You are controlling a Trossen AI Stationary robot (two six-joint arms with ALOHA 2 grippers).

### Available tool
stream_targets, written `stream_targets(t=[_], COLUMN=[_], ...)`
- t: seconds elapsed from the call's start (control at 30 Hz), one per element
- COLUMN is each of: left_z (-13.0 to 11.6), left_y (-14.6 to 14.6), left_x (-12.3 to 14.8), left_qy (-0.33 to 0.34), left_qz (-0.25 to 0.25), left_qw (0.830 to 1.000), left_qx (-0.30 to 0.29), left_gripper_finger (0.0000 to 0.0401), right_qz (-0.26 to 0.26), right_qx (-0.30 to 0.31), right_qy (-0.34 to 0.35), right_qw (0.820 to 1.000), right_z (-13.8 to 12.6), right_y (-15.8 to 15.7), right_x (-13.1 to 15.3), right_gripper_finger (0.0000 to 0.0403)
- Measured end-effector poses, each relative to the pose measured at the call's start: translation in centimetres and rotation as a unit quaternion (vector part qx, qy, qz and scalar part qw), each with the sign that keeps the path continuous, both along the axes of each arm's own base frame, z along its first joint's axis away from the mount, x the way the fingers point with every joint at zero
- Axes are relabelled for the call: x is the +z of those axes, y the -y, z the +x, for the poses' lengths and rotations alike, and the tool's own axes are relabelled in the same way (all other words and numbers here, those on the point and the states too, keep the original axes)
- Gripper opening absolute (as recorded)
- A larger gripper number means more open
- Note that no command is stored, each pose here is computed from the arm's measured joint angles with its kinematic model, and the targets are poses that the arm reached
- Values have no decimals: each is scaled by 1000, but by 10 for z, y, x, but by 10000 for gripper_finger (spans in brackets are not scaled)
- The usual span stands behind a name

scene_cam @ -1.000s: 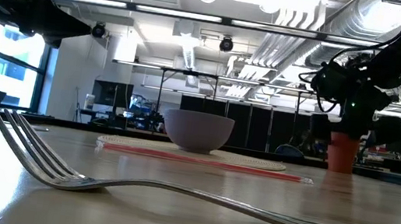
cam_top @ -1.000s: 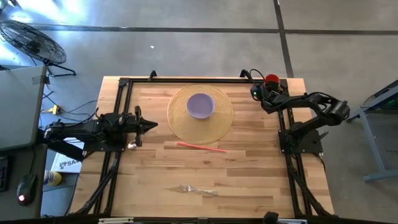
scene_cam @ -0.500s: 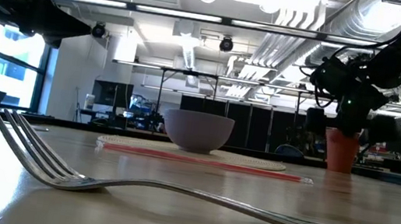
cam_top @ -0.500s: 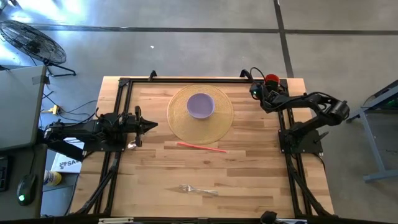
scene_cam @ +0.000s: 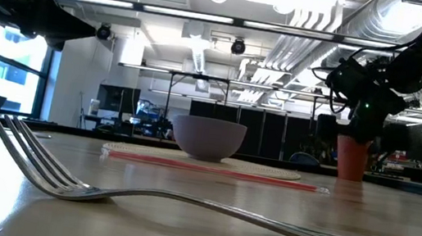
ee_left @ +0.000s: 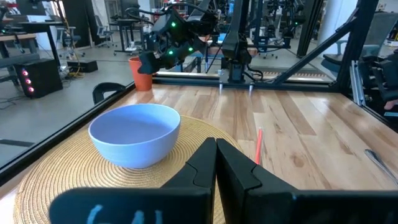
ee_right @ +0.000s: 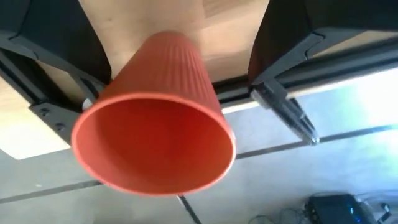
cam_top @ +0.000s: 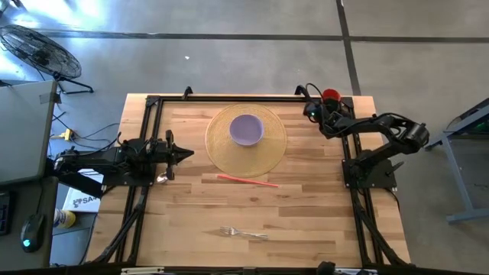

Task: Pick & Place Utensil
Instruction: Put the orange cup on the brown mat to the top right of the purple bowl

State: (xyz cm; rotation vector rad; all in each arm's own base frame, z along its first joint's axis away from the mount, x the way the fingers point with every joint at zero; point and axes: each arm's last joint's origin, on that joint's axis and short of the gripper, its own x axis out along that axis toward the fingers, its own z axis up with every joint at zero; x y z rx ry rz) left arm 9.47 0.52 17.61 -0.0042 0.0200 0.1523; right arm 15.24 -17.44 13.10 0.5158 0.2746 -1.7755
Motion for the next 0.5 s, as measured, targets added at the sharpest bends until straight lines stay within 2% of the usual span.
stream_targets(t=[0.13,0.3,0.5], left_z=[0,0,0], left_y=[0,0,0], left_x=[0,0,0], left_qy=[0,0,0], left_qz=[0,0,0], left_qw=[1000,1000,1000], left_qx=[0,0,0], left_gripper_finger=[7,7,7], right_qz=[11,0,-13], right_qx=[-13,-35,-30], right_qy=[-9,51,66], right_qw=[1000,998,997], right_z=[-3,-1,6], right_y=[-2,-3,-9], right_x=[-3,-3,-2], right_gripper_finger=[369,369,366])
